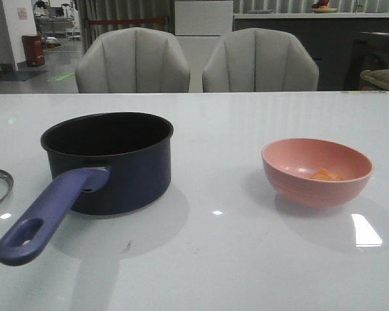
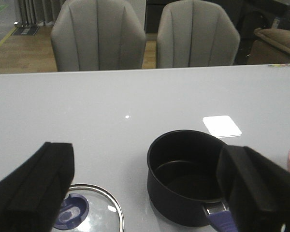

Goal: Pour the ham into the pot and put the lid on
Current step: 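Set the glass lid down on the table beside the saucepan, then reach the right gripper to the pink bowl rim and grasp it, then lift the pink bowl and carry it over the saucepan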

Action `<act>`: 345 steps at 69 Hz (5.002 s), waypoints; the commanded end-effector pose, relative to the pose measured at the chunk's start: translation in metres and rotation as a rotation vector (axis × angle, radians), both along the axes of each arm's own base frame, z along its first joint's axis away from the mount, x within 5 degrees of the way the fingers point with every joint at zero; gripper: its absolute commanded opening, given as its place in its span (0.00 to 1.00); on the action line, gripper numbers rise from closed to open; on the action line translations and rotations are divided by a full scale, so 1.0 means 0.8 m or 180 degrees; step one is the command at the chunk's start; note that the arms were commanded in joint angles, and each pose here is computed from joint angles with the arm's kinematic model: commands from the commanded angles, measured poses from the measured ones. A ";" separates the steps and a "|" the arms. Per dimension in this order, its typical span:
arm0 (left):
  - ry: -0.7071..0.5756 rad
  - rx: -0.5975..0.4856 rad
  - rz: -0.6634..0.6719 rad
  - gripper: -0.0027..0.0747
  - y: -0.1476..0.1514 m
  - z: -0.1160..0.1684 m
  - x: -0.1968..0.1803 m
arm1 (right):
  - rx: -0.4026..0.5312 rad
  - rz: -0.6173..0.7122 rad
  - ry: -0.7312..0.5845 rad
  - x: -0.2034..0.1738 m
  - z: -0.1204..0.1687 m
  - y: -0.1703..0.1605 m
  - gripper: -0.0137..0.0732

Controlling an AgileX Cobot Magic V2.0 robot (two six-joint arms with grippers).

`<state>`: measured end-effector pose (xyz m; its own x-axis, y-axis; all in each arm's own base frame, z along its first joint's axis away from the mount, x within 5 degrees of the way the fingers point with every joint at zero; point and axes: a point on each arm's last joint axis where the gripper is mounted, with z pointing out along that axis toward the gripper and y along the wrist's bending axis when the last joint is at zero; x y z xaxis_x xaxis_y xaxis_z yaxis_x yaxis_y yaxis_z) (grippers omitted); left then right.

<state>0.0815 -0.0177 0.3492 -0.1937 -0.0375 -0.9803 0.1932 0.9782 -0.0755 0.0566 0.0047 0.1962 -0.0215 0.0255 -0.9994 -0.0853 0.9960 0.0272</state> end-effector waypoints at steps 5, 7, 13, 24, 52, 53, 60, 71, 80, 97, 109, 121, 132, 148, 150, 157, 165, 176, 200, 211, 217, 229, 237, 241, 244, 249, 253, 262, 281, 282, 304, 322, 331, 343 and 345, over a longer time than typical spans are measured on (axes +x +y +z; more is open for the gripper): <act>-0.0321 0.0073 -0.0172 0.84 0.002 -0.008 -0.030 | -0.0019 0.0001 -0.0331 -0.003 0.013 0.000 0.34; -0.0331 0.0075 -0.0215 0.84 0.002 -0.014 -0.036 | -0.0019 0.0001 -0.0331 -0.003 0.013 0.000 0.34; -0.0404 0.0055 -0.0304 0.84 0.004 -0.027 -0.050 | -0.0019 0.0001 -0.0331 -0.003 0.013 0.000 0.34; -0.0490 0.0037 -0.0376 0.84 0.008 -0.056 -0.066 | -0.0019 0.0001 -0.0331 -0.003 0.013 0.000 0.34; -0.0632 -0.0021 -0.0390 0.84 0.008 -0.060 -0.068 | 0.0006 0.0024 -0.0807 -0.007 0.036 0.001 0.34; -0.0632 -0.0021 -0.0390 0.84 0.008 -0.060 -0.068 | 0.0008 0.0023 -0.0831 -0.007 0.041 0.001 0.34; -0.0632 -0.0021 -0.0390 0.84 0.008 -0.060 -0.068 | -0.0004 0.0005 -0.0688 -0.007 0.066 0.000 0.34; -0.0632 -0.0021 -0.0390 0.84 0.008 -0.060 -0.068 | -0.0056 -0.0026 -0.0059 0.010 0.091 0.000 0.34; -0.0632 -0.0021 -0.0390 0.84 0.008 -0.060 -0.068 | -0.0079 -0.0023 0.0186 0.028 0.090 0.002 0.34; -0.0638 -0.0023 -0.0390 0.84 0.008 -0.060 -0.068 | -0.0062 -0.0008 0.0320 0.048 0.088 0.004 0.36; -0.0638 -0.0023 -0.0390 0.84 0.008 -0.060 -0.068 | -0.0062 -0.0008 0.0584 0.080 0.101 0.007 0.59; -0.0632 -0.0021 -0.0391 0.84 0.008 -0.060 -0.068 | 0.0168 -0.0033 0.1021 0.130 0.103 0.012 0.78; -0.0619 -0.0018 -0.0392 0.84 0.008 -0.060 -0.068 | 0.0384 -0.0085 0.1506 0.186 0.092 0.018 0.77; -0.0619 -0.0018 -0.0392 0.84 0.008 -0.060 -0.068 | 0.0340 -0.0111 0.2119 0.266 0.068 0.026 0.77; -0.0619 -0.0018 -0.0392 0.84 0.008 -0.060 -0.068 | 0.0334 -0.0112 0.2192 0.274 0.064 0.027 0.77; -0.0619 -0.0018 -0.0392 0.84 0.008 -0.060 -0.068 | 0.0312 -0.0115 0.2405 0.302 0.050 0.030 0.77; -0.0619 -0.0018 -0.0392 0.84 0.008 -0.060 -0.068 | 0.0298 -0.0116 0.2564 0.326 0.037 0.033 0.77; -0.0619 -0.0018 -0.0392 0.84 0.008 -0.060 -0.068 | 0.0259 -0.0067 0.2666 0.345 0.025 0.042 0.77; -0.0619 -0.0018 -0.0392 0.84 0.008 -0.060 -0.068 | 0.0195 -0.0001 0.2891 0.364 -0.006 0.056 0.61; -0.0619 -0.0018 -0.0392 0.84 0.008 -0.060 -0.068 | 0.0199 0.0001 0.2895 0.363 -0.004 0.056 0.33; -0.0619 -0.0018 -0.0392 0.84 0.008 -0.060 -0.068 | 0.0202 0.0005 0.2880 0.361 0.001 0.056 0.32; -0.0619 -0.0018 -0.0392 0.84 0.008 -0.060 -0.068 | 0.0319 -0.0004 0.2710 0.359 0.018 0.057 0.31; -0.0619 -0.0018 -0.0392 0.84 0.008 -0.060 -0.068 | 0.0652 -0.0024 0.2542 0.352 0.044 0.059 0.31; -0.0619 -0.0018 -0.0392 0.84 0.008 -0.060 -0.068 | 0.0636 0.0026 0.2413 0.347 0.060 0.062 0.31; -0.0619 -0.0018 -0.0392 0.84 0.008 -0.060 -0.068 | 0.0570 0.0089 0.2342 0.344 0.071 0.065 0.31; -0.0619 -0.0018 -0.0392 0.84 0.008 -0.060 -0.068 | 0.0350 0.0285 0.2274 0.339 0.092 0.075 0.31; -0.0619 -0.0018 -0.0392 0.84 0.008 -0.060 -0.068 | 0.0200 0.0456 0.2252 0.336 0.110 0.087 0.31; -0.0619 -0.0018 -0.0392 0.84 0.008 -0.060 -0.068 | 0.0060 0.0758 0.2224 0.331 0.140 0.117 0.31; -0.0619 -0.0018 -0.0392 0.84 0.008 -0.060 -0.068 | -0.0030 0.1442 0.1826 0.307 0.172 0.210 0.31; -0.0619 -0.0018 -0.0392 0.84 0.008 -0.060 -0.068 | -0.0030 0.1455 0.1820 0.307 0.171 0.213 0.31; -0.0619 -0.0018 -0.0392 0.84 0.008 -0.060 -0.068 | 0.0110 0.1662 0.1255 0.326 0.169 0.277 0.31; -0.0619 -0.0018 -0.0392 0.84 0.008 -0.060 -0.068 | 0.0321 0.1512 0.0224 0.327 0.159 0.283 0.31; -0.0619 -0.0018 -0.0392 0.84 0.008 -0.060 -0.068 | 0.0283 0.1490 0.0125 0.331 0.144 0.288 0.31; -0.0619 -0.0018 -0.0392 0.84 0.008 -0.060 -0.068 | 0.0137 0.1487 0.0099 0.341 0.130 0.296 0.31; -0.0619 -0.0018 -0.0392 0.84 0.008 -0.060 -0.068 | 0.0112 0.1476 0.0050 0.343 0.129 0.297 0.31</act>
